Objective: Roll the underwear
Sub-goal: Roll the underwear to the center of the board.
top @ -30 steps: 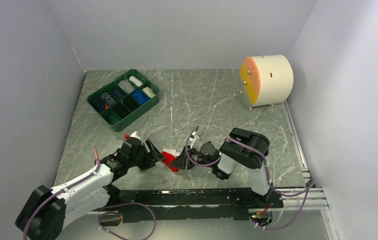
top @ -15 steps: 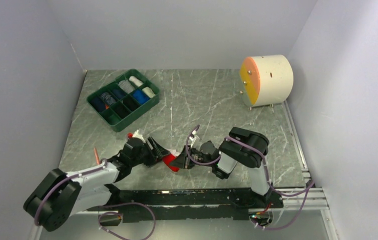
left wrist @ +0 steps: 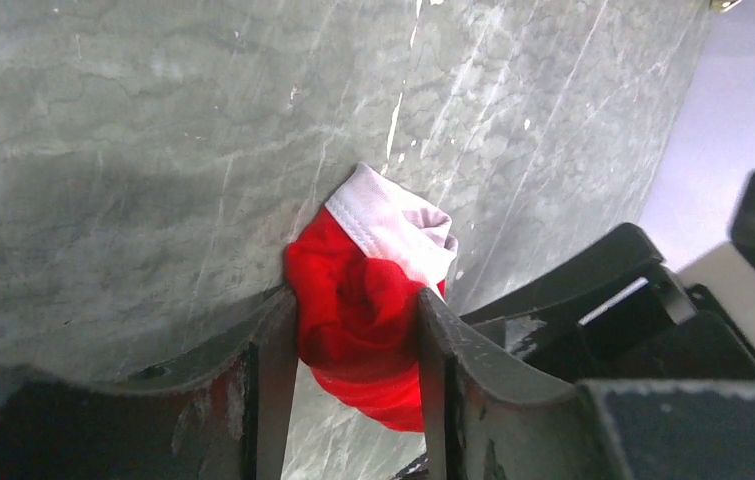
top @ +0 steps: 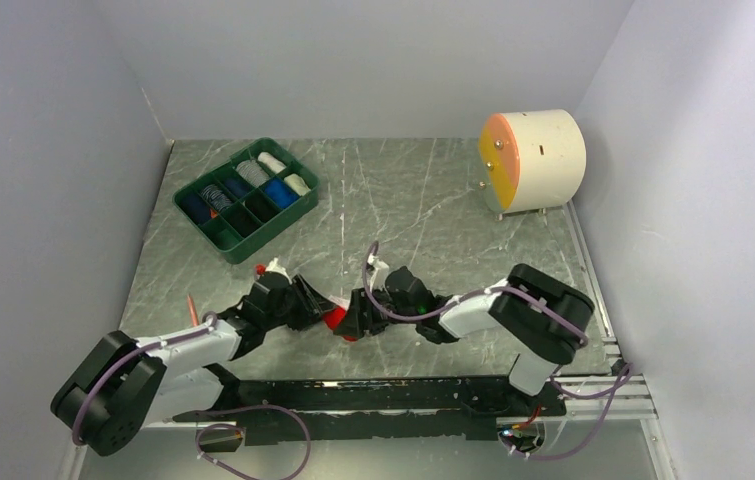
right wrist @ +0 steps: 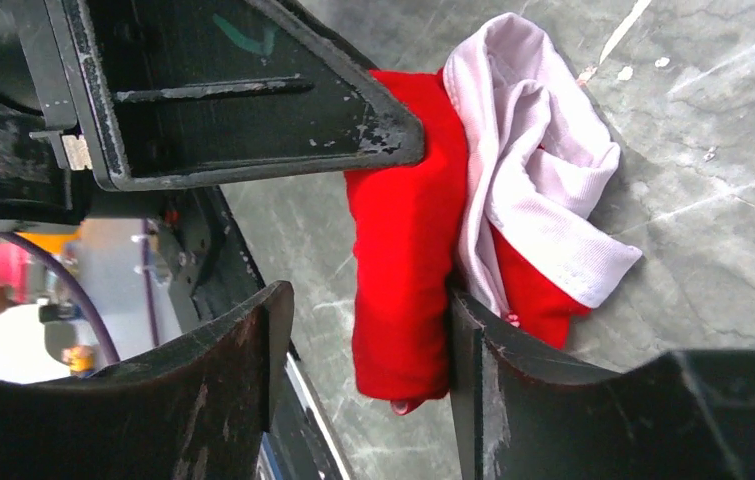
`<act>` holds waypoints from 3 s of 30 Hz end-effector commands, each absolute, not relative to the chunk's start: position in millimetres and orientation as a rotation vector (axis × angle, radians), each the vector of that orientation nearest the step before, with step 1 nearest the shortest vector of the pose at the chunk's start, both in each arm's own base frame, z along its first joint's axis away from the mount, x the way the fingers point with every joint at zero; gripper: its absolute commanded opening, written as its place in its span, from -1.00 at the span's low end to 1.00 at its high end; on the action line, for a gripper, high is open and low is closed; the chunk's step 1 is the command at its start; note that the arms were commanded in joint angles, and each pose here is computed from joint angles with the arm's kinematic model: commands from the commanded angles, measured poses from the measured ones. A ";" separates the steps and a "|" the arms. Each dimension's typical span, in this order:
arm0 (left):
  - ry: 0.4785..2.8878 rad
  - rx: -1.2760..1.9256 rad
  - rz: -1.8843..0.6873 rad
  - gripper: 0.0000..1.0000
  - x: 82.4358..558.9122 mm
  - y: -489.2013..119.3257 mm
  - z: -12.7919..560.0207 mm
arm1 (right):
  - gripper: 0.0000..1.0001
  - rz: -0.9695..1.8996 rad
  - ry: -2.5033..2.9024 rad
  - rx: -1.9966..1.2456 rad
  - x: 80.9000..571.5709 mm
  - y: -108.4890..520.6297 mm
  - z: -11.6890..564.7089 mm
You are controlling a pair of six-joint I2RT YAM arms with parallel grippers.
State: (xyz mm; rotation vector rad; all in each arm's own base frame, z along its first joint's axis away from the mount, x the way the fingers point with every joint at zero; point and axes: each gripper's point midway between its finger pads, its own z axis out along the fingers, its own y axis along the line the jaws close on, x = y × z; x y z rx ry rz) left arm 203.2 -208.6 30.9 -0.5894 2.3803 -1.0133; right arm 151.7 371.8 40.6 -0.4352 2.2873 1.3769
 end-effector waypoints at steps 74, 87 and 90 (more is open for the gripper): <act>2.624 -0.603 -0.933 0.47 175.1 -210.6 -1.3 | -0.53 0.815 2.392 -0.603 133.8 342.7 -34.4; 2.736 -0.604 -0.752 0.36 167.5 -197.7 -31.1 | -0.50 1.108 2.396 -0.390 134.9 336.1 -23.9; 2.754 -0.589 -0.707 0.35 164.8 -194.2 -36.2 | -0.48 1.154 2.388 -0.367 133.7 338.5 -22.3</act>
